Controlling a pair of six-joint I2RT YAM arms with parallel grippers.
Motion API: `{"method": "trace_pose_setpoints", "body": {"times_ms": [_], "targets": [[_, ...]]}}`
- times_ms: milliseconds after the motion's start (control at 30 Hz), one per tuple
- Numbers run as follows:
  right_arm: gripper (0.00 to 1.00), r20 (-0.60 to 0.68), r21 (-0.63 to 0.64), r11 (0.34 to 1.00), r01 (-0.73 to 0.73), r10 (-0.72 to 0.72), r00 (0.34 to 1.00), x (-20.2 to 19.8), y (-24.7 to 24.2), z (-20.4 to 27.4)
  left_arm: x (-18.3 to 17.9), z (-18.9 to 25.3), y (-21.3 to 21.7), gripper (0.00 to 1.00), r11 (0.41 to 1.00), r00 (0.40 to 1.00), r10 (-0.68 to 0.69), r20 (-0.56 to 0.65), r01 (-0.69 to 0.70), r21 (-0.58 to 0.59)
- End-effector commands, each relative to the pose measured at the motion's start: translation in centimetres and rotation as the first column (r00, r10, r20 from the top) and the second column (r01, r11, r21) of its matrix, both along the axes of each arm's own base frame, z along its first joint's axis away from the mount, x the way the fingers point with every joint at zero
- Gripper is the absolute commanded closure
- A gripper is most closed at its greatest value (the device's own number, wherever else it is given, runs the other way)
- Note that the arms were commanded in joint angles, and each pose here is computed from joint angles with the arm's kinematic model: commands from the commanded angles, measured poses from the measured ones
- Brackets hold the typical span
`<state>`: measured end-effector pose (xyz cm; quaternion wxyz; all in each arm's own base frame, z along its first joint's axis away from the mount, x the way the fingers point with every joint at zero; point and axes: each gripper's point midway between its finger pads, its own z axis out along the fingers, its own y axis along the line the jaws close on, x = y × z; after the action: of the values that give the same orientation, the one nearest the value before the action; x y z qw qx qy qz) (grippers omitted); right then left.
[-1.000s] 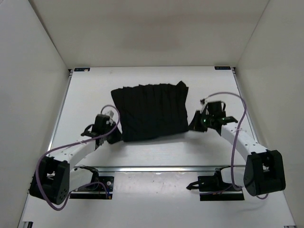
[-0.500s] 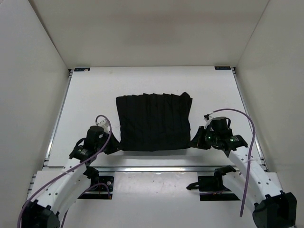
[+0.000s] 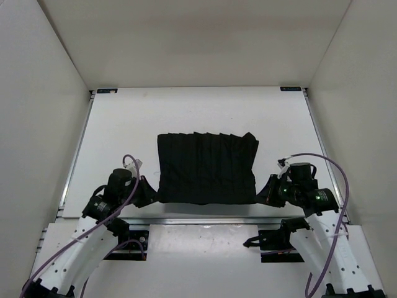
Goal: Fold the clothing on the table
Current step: Flatten the skirt out
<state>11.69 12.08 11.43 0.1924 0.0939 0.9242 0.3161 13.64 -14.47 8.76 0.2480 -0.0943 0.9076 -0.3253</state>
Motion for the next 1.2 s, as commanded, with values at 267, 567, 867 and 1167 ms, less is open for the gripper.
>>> {"method": "trace_pose_setpoints", "body": {"times_ms": [267,567,867,1167], "targets": [[1.00,0.311,0.004,0.996,0.094,-0.091,0.946,6.6,-1.2,9.8,5.8,11.7,0.8,1.00,0.997,0.965,0.073,0.251,-0.077,0.006],[1.00,0.619,-0.022,0.998,-0.053,0.055,0.783,25.5,2.7,24.0,23.1,23.3,0.0,1.00,0.990,0.875,0.101,0.473,-0.133,0.035],[1.00,0.706,0.033,0.999,-0.024,-0.006,0.708,28.3,-1.9,30.2,25.6,31.8,3.0,1.00,0.971,0.800,0.149,0.582,-0.230,0.066],[1.00,0.351,0.074,0.997,0.018,-0.043,0.936,24.8,-1.4,8.7,18.9,7.6,2.1,1.00,0.977,0.960,0.156,0.234,-0.185,0.106]]}}
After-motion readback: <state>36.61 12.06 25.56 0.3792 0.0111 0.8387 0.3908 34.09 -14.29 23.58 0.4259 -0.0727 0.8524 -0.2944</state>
